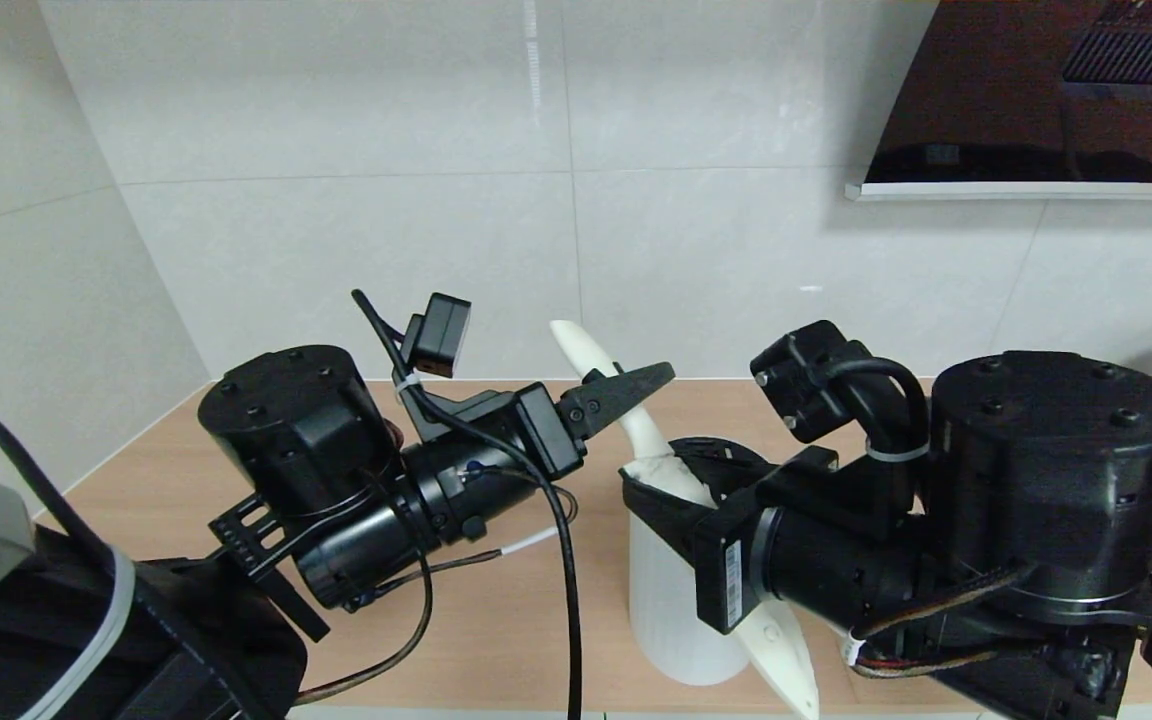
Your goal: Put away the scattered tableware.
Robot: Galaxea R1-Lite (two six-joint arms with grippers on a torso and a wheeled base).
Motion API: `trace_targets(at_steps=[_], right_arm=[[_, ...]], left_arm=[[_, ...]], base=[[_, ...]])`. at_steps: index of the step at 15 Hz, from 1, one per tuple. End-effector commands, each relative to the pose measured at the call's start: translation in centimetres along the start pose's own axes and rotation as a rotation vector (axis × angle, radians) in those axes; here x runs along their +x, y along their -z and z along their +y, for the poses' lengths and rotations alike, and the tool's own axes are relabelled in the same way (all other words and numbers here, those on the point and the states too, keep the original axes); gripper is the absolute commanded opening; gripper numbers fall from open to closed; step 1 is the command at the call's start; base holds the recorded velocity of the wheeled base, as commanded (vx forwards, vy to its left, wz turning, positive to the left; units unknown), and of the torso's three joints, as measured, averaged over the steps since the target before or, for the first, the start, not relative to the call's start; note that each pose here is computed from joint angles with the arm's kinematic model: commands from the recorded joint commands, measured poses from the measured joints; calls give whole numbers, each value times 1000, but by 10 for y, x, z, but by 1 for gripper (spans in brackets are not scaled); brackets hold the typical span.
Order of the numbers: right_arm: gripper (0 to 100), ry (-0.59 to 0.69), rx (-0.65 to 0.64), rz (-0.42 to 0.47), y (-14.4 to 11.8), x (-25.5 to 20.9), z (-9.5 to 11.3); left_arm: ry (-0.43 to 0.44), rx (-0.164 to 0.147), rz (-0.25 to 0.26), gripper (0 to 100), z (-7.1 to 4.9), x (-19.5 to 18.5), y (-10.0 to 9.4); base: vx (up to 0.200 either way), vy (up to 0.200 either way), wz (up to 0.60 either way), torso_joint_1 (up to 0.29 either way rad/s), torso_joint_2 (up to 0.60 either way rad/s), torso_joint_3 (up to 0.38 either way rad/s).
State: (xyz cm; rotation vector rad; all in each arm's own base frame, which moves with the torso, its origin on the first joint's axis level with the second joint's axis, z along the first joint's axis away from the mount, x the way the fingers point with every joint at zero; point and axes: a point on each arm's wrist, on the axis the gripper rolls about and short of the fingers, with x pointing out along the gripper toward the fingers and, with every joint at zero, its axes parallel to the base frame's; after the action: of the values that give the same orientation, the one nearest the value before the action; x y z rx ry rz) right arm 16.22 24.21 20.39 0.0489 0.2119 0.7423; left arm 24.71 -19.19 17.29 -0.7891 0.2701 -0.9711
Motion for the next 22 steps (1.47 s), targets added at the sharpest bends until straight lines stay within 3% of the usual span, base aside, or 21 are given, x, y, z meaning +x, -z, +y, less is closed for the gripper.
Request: trace_targets(at_steps=[1,11,15,16,21,22], right_arm=[[0,-5,-3,7,2,0,1],[0,-3,-2,6,2,0,1],[0,-2,-1,4,1,-1,1],[100,-3,0,1,0,-1,1],[100,-6,4,-21,-4,-7,1],[100,-7,6,-34,-8,-11,0]], left_arm=[[2,-1,4,0,1,1,0],[-2,1,-2,0,0,-1,0],[18,9,-3,0,-8,-2,-1],[25,12,-10,0,-11,-4,-3],[51,34,-35,0,-22,-9,-11],[46,57,-34,0,-22,-9,-11]], base=[[0,0,0,0,0,0],[0,0,0,0,0,0],[0,0,0,0,0,0],[0,0,0,0,0,0],[0,0,0,0,0,0],[0,0,0,0,0,0]])
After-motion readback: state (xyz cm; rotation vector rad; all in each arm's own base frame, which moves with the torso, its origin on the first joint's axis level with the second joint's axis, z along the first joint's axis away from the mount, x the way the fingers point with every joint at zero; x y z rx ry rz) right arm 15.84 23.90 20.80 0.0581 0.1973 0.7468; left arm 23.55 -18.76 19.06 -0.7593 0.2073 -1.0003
